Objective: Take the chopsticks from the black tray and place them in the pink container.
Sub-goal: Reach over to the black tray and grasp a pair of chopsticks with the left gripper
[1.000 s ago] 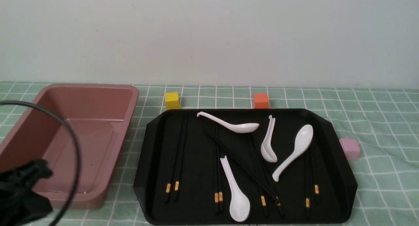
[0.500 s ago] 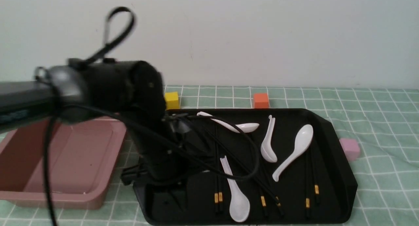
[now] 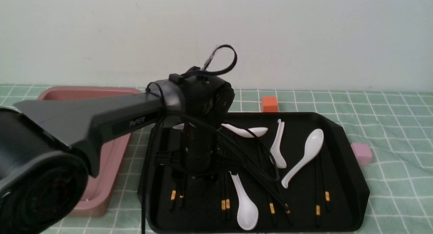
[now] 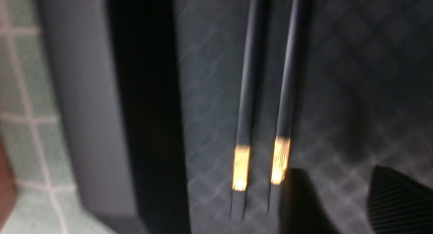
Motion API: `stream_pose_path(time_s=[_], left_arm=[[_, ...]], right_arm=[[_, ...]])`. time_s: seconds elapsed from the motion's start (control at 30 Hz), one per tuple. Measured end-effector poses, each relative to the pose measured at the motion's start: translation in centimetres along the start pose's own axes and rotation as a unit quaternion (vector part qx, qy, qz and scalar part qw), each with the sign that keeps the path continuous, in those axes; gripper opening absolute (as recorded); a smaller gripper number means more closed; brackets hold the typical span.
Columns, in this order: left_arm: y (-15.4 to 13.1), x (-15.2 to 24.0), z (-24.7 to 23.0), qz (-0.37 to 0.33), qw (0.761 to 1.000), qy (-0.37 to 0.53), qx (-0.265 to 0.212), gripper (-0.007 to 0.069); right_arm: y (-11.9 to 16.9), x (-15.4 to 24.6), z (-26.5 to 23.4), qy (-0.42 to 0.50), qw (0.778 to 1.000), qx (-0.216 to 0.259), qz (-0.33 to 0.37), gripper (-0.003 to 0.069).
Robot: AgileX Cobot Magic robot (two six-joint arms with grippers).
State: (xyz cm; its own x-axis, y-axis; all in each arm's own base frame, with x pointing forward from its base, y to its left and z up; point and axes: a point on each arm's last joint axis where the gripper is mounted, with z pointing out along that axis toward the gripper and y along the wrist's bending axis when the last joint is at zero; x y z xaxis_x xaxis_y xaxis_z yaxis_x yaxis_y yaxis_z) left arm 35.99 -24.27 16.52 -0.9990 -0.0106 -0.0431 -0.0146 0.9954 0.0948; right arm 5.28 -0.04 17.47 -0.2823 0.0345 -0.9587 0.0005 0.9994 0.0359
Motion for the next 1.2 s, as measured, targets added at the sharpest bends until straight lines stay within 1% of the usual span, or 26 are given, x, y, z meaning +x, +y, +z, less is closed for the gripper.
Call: stream_pose_path(time_s=[0.1, 0.17, 0.27, 0.33, 0.53, 0.63, 0.77, 0.83, 0.93, 1.03, 1.07, 1.2], left_arm=[[0.2, -0.3, 0.0, 0.003, 1.000, -0.013, -0.017, 0.0428], [0.5, -0.5, -0.1, 0.004, 0.999, -0.025, -0.029, 0.0448], [0.7, -0.8, -0.1, 0.008, 0.998, -0.035, -0.042, 0.0458], [0.9, -0.9, -0.1, 0.005, 0.999, -0.034, -0.041, 0.0460], [2.4, -1.8, 0.2, -0.023, 1.000, -0.012, -0.017, 0.0460], [2.5, -2.1, 0.8, -0.025, 1.000, -0.011, -0.013, 0.0453], [2.2, -2.2, 1.5, -0.017, 1.000, -0.005, -0.007, 0.0415], [2.0, -2.3, 1.6, -0.011, 1.000, 0.000, -0.002, 0.0376], [1.8, -2.3, 1.9, -0.003, 1.000, 0.005, 0.005, 0.0268], [1.7, -2.3, 1.9, -0.002, 1.000, 0.005, 0.013, 0.0120], [1.6, -2.3, 1.8, -0.002, 1.000, 0.004, 0.014, 0.0103], [1.7, -2.0, 1.1, -0.008, 1.000, 0.010, 0.025, 0.0116]], right_arm=[[0.0, 0.0, 0.0, 0.000, 1.000, 0.000, 0.000, 0.0240], [0.0, 0.0, 0.0, 0.000, 1.000, 0.000, 0.000, 0.0240], [0.0, 0.0, 0.0, 0.000, 1.000, 0.000, 0.000, 0.0240], [0.0, 0.0, 0.0, 0.000, 1.000, 0.000, 0.000, 0.0240], [0.0, 0.0, 0.0, 0.000, 1.000, 0.000, 0.000, 0.0240], [0.0, 0.0, 0.0, 0.000, 1.000, 0.000, 0.000, 0.0240], [0.0, 0.0, 0.0, 0.000, 1.000, 0.000, 0.000, 0.0240], [0.0, 0.0, 0.0, 0.000, 1.000, 0.000, 0.000, 0.0240], [0.0, 0.0, 0.0, 0.000, 1.000, 0.000, 0.000, 0.0240], [0.0, 0.0, 0.0, 0.000, 1.000, 0.000, 0.000, 0.0240], [0.0, 0.0, 0.0, 0.000, 1.000, 0.000, 0.000, 0.0240], [0.0, 0.0, 0.0, 0.000, 1.000, 0.000, 0.000, 0.0240]])
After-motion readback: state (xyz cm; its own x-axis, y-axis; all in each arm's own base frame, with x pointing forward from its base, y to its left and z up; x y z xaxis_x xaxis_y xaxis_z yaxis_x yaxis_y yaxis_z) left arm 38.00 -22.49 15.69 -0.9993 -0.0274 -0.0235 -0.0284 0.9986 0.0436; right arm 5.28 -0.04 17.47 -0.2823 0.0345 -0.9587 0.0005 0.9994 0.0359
